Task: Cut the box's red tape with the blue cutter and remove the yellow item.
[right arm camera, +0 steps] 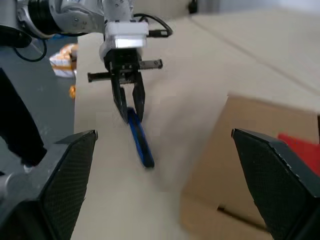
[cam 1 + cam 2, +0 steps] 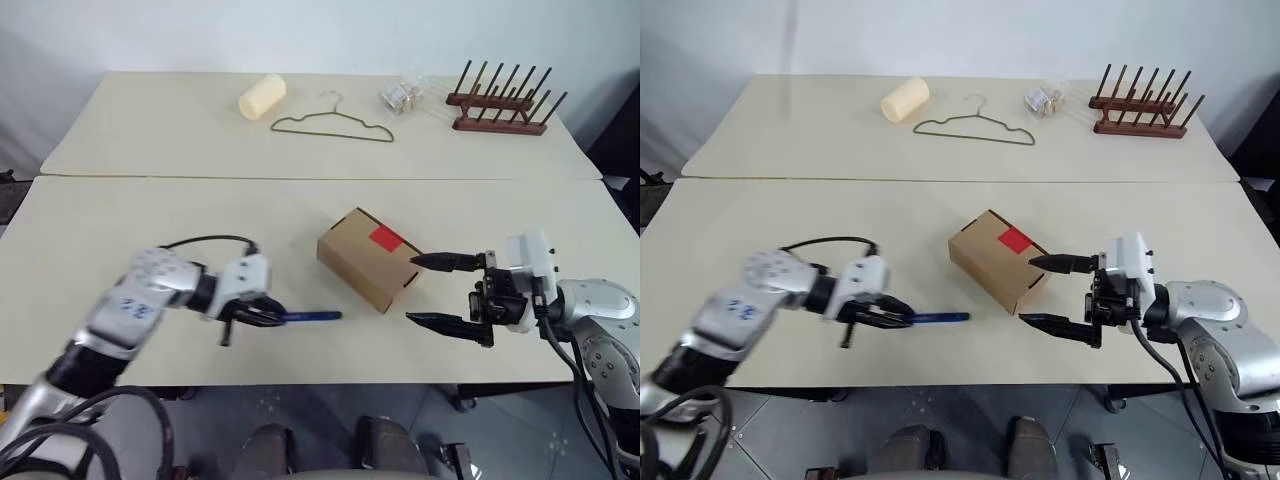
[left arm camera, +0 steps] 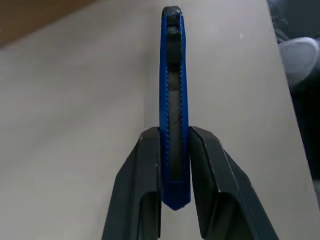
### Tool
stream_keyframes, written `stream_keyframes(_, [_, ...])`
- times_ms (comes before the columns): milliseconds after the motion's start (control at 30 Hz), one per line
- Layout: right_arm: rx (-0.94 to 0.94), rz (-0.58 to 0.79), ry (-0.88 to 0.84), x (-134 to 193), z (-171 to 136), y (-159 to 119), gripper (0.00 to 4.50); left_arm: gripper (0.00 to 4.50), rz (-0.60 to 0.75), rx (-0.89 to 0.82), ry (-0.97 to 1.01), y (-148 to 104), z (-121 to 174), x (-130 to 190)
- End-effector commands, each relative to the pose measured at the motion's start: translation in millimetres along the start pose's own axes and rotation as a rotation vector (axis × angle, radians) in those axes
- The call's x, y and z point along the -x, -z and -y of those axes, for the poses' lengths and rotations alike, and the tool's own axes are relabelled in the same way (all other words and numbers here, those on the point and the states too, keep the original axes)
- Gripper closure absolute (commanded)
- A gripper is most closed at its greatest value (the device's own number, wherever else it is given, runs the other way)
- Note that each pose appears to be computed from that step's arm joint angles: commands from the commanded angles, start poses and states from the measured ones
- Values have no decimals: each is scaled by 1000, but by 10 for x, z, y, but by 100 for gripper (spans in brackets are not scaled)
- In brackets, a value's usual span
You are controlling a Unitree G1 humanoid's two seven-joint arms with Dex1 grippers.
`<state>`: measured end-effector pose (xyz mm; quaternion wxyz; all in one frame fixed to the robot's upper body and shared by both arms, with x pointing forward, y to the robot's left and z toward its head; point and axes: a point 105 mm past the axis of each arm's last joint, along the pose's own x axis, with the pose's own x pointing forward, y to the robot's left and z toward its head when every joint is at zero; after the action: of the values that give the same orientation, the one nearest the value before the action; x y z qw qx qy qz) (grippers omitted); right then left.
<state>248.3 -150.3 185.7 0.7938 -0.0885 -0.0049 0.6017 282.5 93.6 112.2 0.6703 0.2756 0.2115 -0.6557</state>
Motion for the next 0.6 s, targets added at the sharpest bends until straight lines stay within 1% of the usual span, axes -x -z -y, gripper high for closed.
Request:
stream_keyframes(33, [38, -122, -22, 7, -102, 130, 0, 404, -77, 4, -31, -31, -57, -166])
stream_keyframes(67, [40, -149, -25, 15, -118, 176, 0, 404, -83, 5, -30, -51, -55, -200])
stream_keyframes(167, [64, -222, -46, 24, -170, 310, 65, 404, -111, 3, 32, -92, 71, -308])
stream_keyframes(300, [105, -291, -58, -44, -191, 442, 203, 404, -139, -2, 72, -131, 187, -347])
stream_keyframes(533, [123, -336, -60, -191, -213, 600, 449, 404, -137, 12, 84, -181, 247, -405])
stream_keyframes(600, [140, -370, -52, -202, -186, 668, 449, 404, -142, 13, 90, -179, 254, -407])
